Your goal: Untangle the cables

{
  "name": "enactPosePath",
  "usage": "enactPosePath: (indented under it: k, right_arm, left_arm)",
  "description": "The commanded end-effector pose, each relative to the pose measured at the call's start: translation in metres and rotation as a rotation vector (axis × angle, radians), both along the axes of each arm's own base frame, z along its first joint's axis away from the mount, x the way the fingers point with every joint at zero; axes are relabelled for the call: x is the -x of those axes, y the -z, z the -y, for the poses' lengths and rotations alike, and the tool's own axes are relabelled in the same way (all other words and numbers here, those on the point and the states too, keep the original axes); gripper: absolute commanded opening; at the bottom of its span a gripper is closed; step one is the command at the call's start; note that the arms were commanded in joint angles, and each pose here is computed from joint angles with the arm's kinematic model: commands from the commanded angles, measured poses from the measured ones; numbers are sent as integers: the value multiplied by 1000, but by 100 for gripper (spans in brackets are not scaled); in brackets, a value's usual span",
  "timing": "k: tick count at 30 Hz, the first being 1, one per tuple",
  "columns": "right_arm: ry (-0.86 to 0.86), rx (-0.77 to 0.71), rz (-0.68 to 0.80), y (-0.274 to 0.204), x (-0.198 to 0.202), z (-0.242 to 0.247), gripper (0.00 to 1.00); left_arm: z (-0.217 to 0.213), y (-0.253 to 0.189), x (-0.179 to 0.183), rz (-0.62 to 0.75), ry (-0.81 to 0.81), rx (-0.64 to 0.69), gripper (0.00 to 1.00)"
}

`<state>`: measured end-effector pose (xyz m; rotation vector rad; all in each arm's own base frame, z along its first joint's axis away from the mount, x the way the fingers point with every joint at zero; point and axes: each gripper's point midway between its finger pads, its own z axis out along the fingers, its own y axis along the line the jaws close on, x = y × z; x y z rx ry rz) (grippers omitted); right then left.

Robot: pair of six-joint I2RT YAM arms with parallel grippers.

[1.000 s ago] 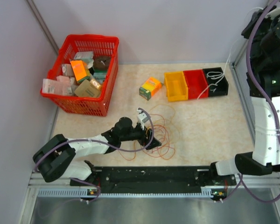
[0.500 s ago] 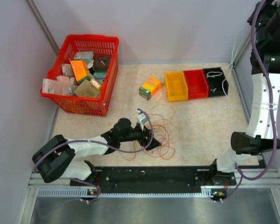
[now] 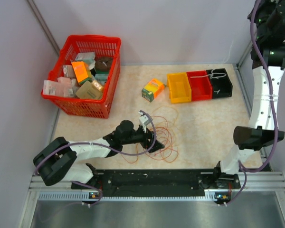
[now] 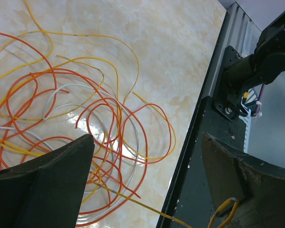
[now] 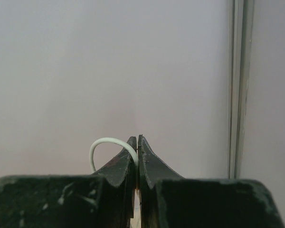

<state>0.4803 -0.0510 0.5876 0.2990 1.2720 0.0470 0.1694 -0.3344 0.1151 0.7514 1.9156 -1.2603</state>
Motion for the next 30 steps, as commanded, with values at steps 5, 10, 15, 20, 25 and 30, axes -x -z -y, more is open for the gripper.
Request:
enactPosePath:
  k: [5, 10, 15, 20, 25, 30]
  right_arm:
    - [21, 25, 190, -57, 9, 18, 0]
    - [44, 19, 231, -66, 9, 31, 0]
    - [41, 22, 225, -60, 0, 37, 0]
    - [31, 16, 181, -40, -16, 39, 0]
    - [18, 7, 136, -19, -34, 40, 0]
    - [10, 0, 103, -1, -51, 43, 0]
  left_arm:
    - [10, -17, -5, 57, 19, 52, 96]
    - [10, -16, -5, 56, 20, 51, 96]
    - [10, -16, -5, 54, 22, 49, 96]
    - [11, -16, -5, 51, 21, 48, 96]
    - [11, -16, -5, 51, 21, 48, 96]
    - [11, -15, -5, 52, 23, 47, 96]
